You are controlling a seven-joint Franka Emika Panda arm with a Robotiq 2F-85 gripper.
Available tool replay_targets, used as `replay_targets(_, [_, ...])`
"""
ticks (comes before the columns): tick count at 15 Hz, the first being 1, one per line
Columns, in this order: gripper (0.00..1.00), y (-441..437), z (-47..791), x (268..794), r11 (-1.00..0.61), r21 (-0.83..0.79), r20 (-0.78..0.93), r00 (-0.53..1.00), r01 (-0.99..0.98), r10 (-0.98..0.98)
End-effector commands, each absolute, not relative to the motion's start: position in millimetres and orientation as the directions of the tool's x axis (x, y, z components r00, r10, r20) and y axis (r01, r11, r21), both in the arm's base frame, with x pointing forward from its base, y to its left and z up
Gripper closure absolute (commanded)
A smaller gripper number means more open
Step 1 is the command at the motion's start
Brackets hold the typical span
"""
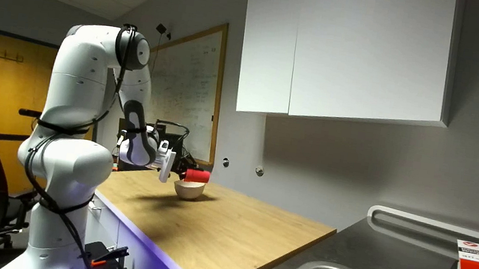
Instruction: Pick up the cup and pour its contents into the bowl
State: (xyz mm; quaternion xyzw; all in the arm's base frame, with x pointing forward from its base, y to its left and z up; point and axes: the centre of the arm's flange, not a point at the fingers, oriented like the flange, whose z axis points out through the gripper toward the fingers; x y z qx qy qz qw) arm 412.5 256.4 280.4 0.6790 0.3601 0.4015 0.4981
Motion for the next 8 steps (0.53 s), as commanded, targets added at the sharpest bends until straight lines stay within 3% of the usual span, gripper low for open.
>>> replay_targets(1, [0.99, 271.2, 258.9, 406.8, -0.192, 0.980, 0.164, 0.349, 0.047, 0.923])
replay_targets(8, [0.99, 283.1, 245.6, 408.8, -0.106, 0.993, 0.116, 0.202, -0.059, 0.973])
